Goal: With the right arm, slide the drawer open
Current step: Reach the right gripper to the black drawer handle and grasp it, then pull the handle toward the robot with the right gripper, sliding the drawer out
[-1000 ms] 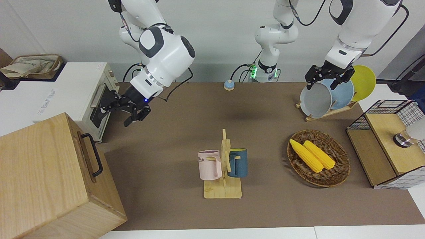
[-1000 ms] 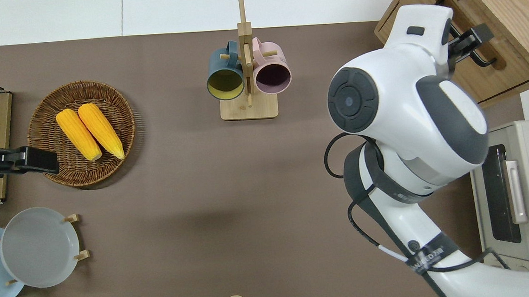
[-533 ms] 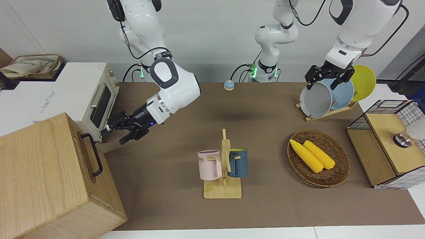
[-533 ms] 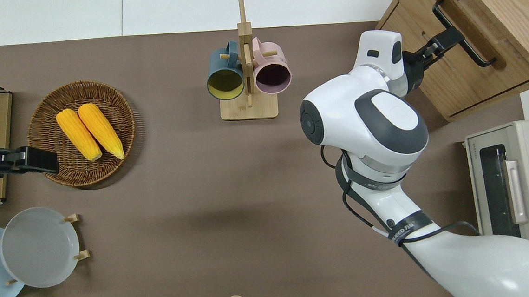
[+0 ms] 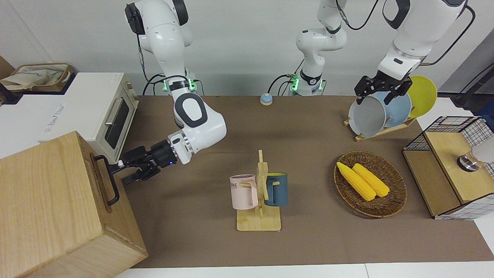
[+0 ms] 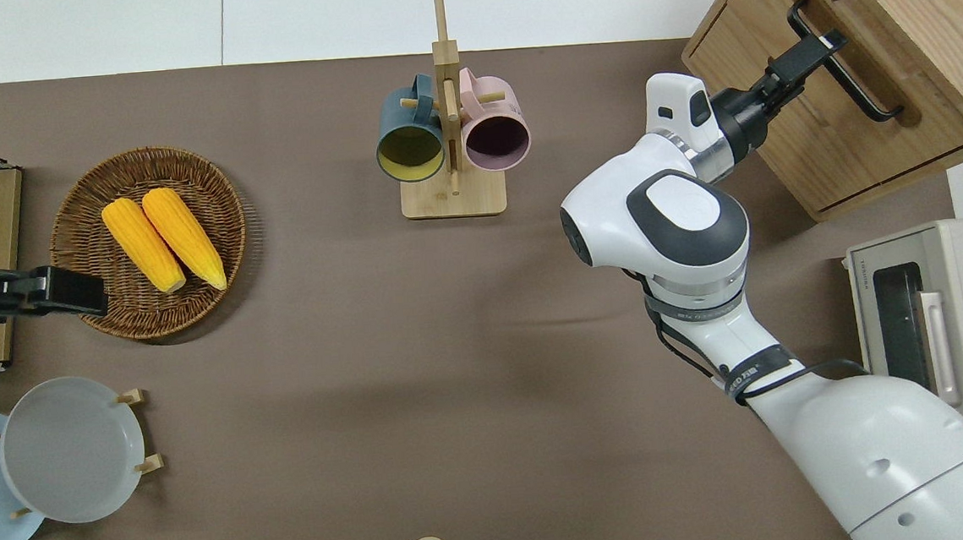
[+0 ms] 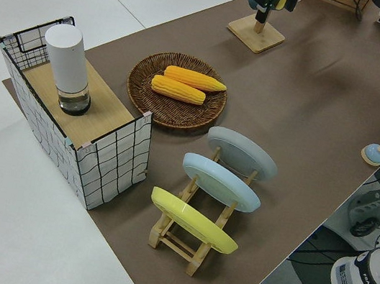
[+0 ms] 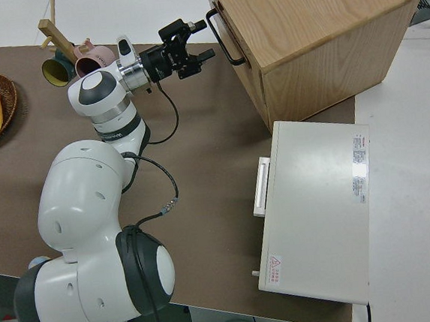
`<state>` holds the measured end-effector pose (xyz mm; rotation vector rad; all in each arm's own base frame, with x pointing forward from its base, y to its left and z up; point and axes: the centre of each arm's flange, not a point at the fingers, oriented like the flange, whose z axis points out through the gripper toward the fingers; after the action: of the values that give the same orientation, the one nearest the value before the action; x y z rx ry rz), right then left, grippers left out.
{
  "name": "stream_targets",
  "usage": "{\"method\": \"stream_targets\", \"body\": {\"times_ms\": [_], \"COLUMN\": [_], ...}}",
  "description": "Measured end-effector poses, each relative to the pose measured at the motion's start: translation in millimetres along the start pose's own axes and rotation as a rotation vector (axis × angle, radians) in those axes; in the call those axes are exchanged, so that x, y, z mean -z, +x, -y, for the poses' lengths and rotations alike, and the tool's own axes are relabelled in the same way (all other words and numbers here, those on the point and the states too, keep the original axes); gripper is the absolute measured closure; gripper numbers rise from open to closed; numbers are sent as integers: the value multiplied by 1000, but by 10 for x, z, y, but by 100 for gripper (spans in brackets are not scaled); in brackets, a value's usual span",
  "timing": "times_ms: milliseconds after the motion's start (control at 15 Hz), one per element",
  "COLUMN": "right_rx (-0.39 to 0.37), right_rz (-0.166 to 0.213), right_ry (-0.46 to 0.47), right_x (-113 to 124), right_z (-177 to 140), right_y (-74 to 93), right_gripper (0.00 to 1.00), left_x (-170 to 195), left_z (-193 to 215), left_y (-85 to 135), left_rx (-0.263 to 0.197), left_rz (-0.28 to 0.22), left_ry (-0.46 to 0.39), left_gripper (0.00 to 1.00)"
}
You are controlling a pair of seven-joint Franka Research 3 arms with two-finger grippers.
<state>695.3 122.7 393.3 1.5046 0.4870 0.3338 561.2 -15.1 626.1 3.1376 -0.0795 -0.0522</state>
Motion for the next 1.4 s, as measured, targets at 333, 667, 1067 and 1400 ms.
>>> {"method": "stream_targets", "body": {"times_ms": [333,667,1067,1400], "right_rx": [15,17,-3,-41], "right_rz": [1,-2,-2,24], "right_ry": [-44,-51,-47,-6], "right_x": [-139,-143,-150,59], "right_z": [50,48,100,38], "right_y": [-17,-15,-14,20], "right_gripper": [13,63,80,81], "left_x": [0,0,0,0], "left_z": [0,0,0,0], "left_y": [0,0,0,0], "left_rx": [0,0,0,0], "left_rz": [0,0,0,0], "left_ry": [0,0,0,0], "left_gripper": [0,0,0,0]}}
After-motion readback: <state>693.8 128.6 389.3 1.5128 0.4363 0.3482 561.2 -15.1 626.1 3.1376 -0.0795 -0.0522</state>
